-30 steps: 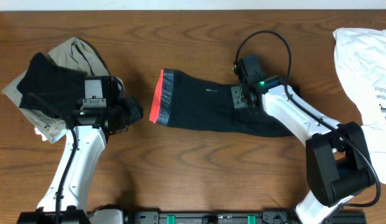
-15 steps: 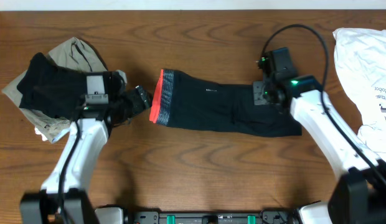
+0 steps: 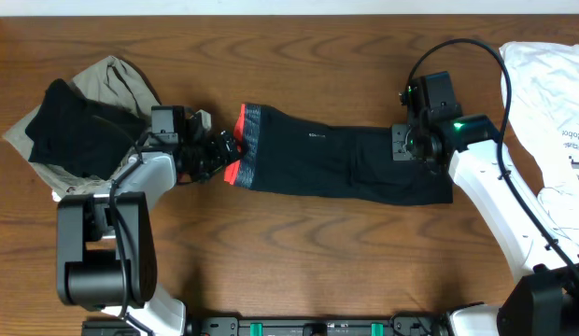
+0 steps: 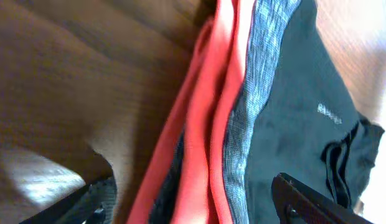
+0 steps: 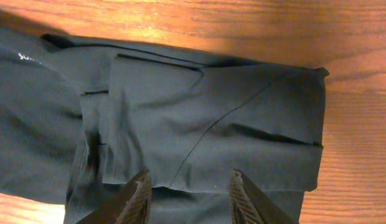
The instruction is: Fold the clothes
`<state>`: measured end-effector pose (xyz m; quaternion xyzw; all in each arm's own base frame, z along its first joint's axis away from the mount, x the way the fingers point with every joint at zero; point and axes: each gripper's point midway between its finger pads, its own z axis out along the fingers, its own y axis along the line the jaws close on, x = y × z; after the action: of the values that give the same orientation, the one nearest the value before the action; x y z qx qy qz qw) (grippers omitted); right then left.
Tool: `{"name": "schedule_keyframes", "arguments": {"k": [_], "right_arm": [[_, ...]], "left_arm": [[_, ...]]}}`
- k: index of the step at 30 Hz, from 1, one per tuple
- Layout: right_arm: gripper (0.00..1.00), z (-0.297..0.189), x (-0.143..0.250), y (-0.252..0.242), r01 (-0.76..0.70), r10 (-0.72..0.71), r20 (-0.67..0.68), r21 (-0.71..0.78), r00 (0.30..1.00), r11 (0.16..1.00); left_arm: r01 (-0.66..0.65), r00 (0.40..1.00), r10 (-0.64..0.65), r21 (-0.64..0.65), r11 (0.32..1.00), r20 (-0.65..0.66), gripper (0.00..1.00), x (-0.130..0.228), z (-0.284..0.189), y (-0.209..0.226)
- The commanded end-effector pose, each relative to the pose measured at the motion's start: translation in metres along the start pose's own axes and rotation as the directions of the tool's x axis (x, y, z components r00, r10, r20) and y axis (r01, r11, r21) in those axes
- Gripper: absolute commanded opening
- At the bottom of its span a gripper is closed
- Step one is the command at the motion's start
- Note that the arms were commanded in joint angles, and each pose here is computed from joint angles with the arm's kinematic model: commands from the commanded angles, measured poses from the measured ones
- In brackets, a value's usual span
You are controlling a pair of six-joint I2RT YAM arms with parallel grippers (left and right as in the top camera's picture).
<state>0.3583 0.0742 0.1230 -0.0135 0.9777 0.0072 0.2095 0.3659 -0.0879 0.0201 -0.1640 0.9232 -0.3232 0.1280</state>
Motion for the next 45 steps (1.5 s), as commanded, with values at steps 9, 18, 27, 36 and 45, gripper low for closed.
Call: {"name": "schedule_keyframes", "arguments": {"k": [9, 18, 27, 36, 45], "right_arm": [[0.40, -0.007, -0.006, -0.003, 0.003, -0.003, 0.022, 0.002, 1.000, 1.000], [0.40, -0.007, -0.004, -0.003, 0.004, -0.004, 0.014, 0.004, 1.000, 1.000], [0.40, -0.006, -0.005, -0.003, 0.003, -0.003, 0.018, 0.003, 1.000, 1.000], [0.40, -0.006, -0.005, -0.003, 0.003, -0.003, 0.016, 0.004, 1.000, 1.000], [0.41, -0.006, -0.005, -0.003, 0.003, -0.003, 0.018, 0.003, 1.000, 1.000]], "left_arm": [[0.149, 0.973, -0.159, -0.068, 0.986, -0.168, 0.99, 0.044, 0.007, 0.025], [0.575, 0.764, -0.622, -0.256, 0.777, -0.173, 0.98, 0.072, -0.016, 0.056], [0.623, 0.708, -0.672, -0.256, 0.739, -0.216, 0.98, 0.083, -0.009, 0.036], [0.560, 0.791, -0.594, -0.218, 0.800, -0.149, 0.98, 0.067, 0.014, 0.021], [0.556, 0.822, -0.568, -0.284, 0.781, 0.044, 0.98, 0.043, 0.015, 0.047]]}}
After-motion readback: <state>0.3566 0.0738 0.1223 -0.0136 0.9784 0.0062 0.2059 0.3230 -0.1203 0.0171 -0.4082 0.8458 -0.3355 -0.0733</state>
